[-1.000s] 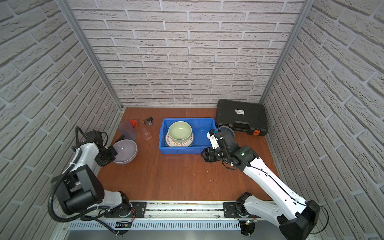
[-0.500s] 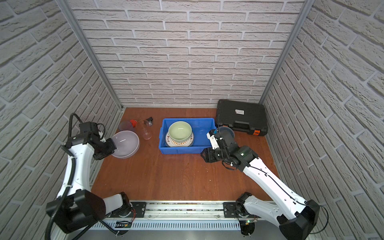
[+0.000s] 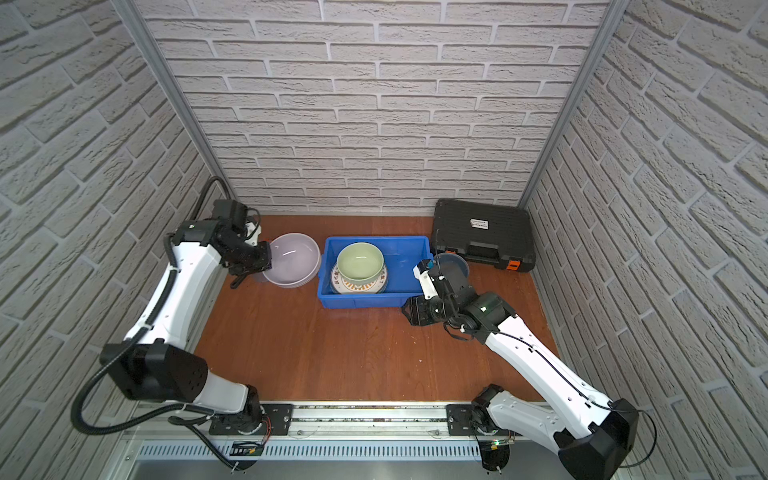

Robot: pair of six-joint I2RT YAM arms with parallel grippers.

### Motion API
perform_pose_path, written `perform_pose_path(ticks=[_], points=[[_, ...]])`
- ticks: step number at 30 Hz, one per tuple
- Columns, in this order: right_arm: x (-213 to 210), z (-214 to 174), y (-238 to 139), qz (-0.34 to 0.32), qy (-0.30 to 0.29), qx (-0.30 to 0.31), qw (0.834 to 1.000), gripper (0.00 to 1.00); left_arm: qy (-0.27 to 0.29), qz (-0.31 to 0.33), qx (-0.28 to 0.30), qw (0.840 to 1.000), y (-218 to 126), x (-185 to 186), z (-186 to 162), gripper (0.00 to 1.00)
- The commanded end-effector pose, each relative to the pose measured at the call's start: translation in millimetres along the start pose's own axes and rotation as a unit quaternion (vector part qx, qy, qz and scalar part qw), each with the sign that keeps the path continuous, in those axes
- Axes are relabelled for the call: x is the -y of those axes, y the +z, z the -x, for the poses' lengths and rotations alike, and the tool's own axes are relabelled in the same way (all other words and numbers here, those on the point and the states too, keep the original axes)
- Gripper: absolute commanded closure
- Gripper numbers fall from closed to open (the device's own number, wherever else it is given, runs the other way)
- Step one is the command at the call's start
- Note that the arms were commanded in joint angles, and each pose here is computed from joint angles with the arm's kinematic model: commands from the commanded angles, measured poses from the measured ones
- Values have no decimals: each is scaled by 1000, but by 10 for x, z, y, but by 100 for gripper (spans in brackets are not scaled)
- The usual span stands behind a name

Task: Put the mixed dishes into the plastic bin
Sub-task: 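Lift the lavender bowl with the left gripper and carry it over the bin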

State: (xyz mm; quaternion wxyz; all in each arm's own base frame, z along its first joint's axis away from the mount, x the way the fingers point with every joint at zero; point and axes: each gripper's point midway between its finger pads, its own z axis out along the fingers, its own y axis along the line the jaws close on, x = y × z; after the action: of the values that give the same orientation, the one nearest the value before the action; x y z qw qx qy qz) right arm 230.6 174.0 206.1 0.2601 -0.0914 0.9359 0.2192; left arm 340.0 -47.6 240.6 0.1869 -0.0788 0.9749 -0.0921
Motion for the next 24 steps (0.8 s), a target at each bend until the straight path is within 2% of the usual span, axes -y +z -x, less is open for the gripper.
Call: perform_pose_path(ticks=[1,7,12,24], points=[[-50,44,9,8,-5,12,1000,39,21,-39,26,999,-83,359,240,100],[-59,48,-28,10,-4,16,1000,39,62,-45,18,997,153,773,517,100],[-25,29,-92,3,-2,23,1000,39,93,-49,-1,995,403,1071,615,100],[20,-20,-112,-5,3,25,1000,39,135,-50,-35,989,965,1629,584,100]])
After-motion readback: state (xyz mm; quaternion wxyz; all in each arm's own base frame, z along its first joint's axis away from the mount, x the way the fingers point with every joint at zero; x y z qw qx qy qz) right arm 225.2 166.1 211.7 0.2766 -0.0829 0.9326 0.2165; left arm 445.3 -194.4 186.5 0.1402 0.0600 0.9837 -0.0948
